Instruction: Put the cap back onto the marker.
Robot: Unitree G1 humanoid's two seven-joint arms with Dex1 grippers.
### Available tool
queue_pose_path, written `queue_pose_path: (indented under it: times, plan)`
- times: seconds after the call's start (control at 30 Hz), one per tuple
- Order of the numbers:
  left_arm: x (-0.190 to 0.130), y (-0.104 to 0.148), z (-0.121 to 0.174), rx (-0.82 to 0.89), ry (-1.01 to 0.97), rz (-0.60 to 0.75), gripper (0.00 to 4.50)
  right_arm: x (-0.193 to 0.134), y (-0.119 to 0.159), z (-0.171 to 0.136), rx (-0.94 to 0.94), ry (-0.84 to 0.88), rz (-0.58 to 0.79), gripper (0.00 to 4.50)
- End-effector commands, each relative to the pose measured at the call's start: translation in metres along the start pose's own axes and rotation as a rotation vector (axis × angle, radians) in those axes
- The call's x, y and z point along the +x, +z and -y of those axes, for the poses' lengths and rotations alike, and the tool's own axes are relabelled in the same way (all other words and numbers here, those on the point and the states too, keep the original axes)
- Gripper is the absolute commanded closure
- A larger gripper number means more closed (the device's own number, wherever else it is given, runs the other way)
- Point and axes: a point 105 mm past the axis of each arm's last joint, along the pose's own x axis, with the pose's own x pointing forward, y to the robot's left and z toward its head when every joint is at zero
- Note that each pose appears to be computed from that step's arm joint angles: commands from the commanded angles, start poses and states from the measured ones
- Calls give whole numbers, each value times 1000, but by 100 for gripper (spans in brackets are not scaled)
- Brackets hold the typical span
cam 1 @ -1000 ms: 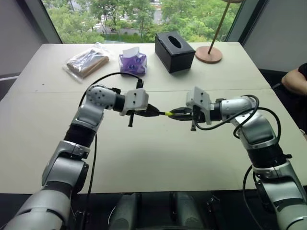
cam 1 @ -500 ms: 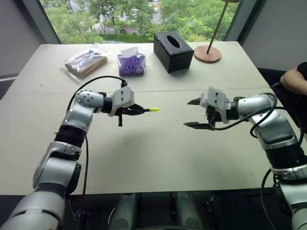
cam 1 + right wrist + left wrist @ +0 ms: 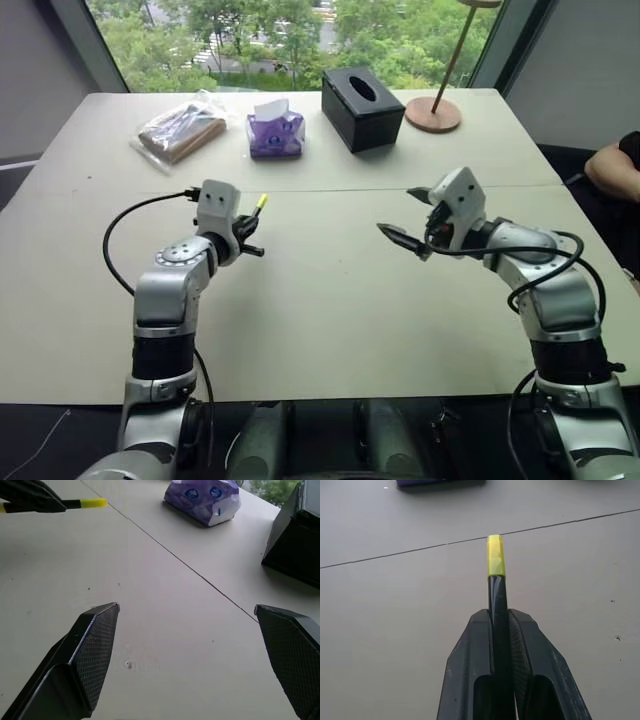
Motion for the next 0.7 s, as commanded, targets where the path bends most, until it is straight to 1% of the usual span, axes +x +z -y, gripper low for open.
queue_pose_path:
  times: [0.03, 0.1, 0.13, 0.17, 0.27, 0.33, 0.37, 0.43, 0.53, 0.57, 0.63, 0.7]
  plan:
    - [-6, 1, -9, -24, 40, 11, 450, 1, 11, -1, -21, -20, 43, 3]
    - [-6, -5, -6, -36, 26, 0, 352, 1, 8, -2, -21, -22, 35, 0]
    - [-5, -6, -5, -42, 19, 0, 325, 1, 7, -2, -20, -24, 32, 0]
    - [-5, -7, -3, -47, 11, 2, 277, 1, 6, -1, -18, -27, 31, 0]
    - [-4, -5, -1, -60, 2, 30, 125, -1, 4, 1, -16, -38, 26, 0]
    - [-3, 1, 0, -72, -12, 69, 16, -2, 2, 4, -17, -50, 23, 0]
    - [-3, 5, 1, -71, -20, 94, 7, -3, 2, 6, -21, -60, 24, 0]
    - [-4, 15, -2, -55, -15, 132, 7, -6, 4, 13, -22, -87, 34, 0]
    - [-13, 41, -13, -22, -32, 213, 7, -20, 10, 26, -6, -128, 60, 0]
    - [-18, 50, -22, 10, -28, 235, 7, -28, 11, 32, 8, -155, 69, 0]
    - [-25, 60, -37, 59, -17, 253, 7, -39, 12, 40, 28, -199, 81, 0]
    - [-36, 62, -60, 93, -6, 250, 7, -53, 5, 48, 54, -255, 72, 0]
